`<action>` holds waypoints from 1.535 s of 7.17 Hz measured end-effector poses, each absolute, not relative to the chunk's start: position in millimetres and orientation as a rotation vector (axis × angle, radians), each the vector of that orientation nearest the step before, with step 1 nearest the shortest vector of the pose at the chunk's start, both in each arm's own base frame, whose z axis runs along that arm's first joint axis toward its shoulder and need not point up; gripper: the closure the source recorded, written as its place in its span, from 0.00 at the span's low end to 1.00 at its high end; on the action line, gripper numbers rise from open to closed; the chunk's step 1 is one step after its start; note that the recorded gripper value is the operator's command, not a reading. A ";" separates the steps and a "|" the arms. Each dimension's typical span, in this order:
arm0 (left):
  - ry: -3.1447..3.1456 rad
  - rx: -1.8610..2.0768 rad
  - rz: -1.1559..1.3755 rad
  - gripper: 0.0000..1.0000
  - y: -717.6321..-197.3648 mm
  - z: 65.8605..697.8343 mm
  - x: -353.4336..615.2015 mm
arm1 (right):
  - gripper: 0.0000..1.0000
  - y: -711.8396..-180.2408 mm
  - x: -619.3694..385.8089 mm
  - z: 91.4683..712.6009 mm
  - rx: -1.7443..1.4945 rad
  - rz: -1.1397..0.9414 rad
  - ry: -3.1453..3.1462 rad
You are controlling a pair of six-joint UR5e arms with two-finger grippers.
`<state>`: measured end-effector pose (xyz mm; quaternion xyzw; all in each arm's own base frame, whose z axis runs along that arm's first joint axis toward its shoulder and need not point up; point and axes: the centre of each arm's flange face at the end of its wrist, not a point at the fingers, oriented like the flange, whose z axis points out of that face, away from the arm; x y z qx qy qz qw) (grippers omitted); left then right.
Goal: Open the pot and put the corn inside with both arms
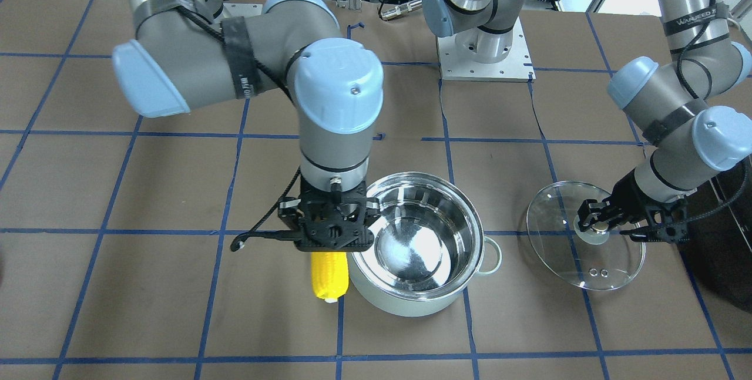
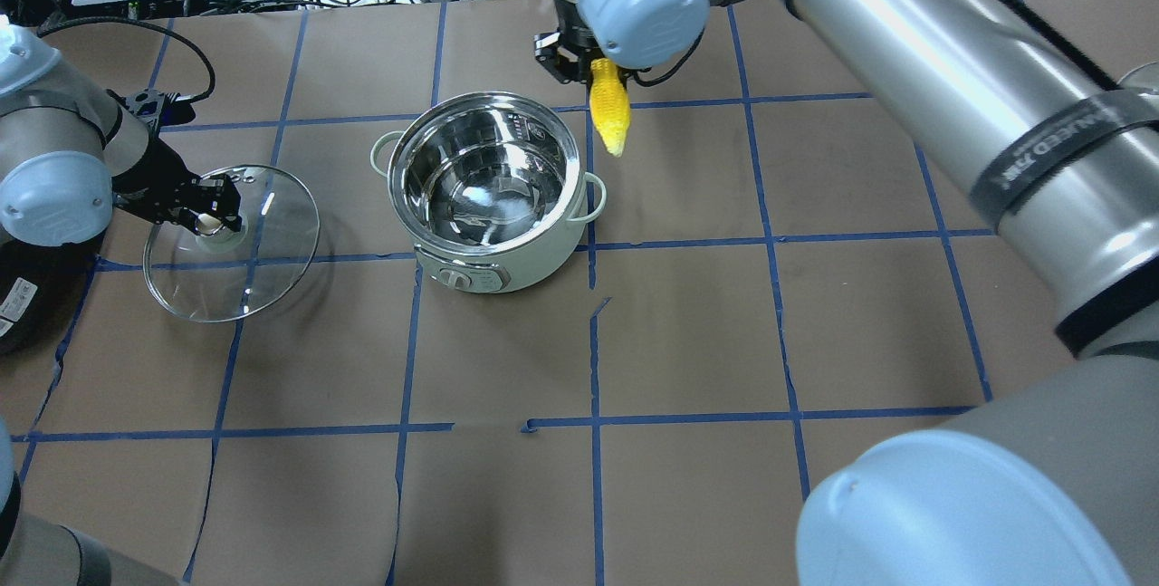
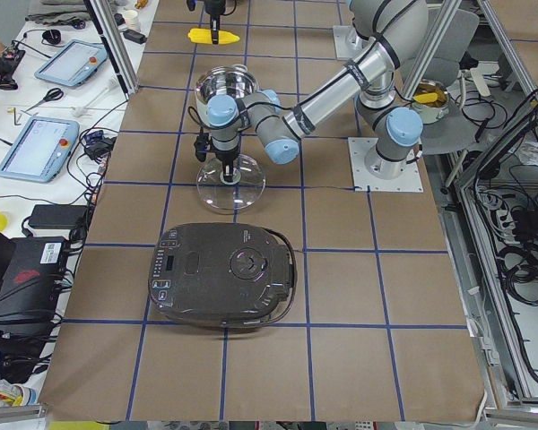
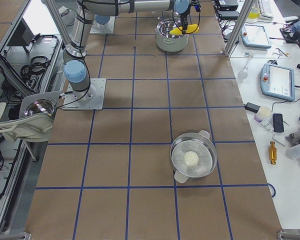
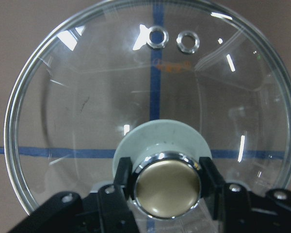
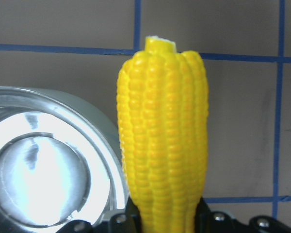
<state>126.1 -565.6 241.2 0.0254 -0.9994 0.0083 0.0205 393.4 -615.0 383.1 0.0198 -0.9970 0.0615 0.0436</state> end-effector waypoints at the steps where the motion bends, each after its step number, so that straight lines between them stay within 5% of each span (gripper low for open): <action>1: -3.097 0.087 0.018 0.79 -564.2 237.0 130.0 | 1.00 -603.9 430.9 372.0 0.059 0.195 -3.056; 2: -3.093 0.109 0.011 0.79 -564.2 234.0 131.0 | 1.00 -594.8 461.0 357.7 0.068 0.208 -3.064; 3: -3.088 0.138 0.006 0.79 -564.5 232.0 130.7 | 0.90 -586.9 484.8 341.8 0.090 0.216 -3.069; 4: -3.086 0.152 0.000 0.79 -564.9 229.8 130.2 | 0.02 -582.5 498.6 329.1 0.111 0.220 -3.071; 7: -3.079 0.155 -0.004 0.79 -565.6 227.8 127.9 | 0.00 -575.1 503.0 313.7 0.192 0.195 -3.058; 11: -3.075 0.132 -0.011 0.78 -565.1 225.8 126.1 | 0.00 -586.3 454.4 367.2 0.137 0.265 -3.065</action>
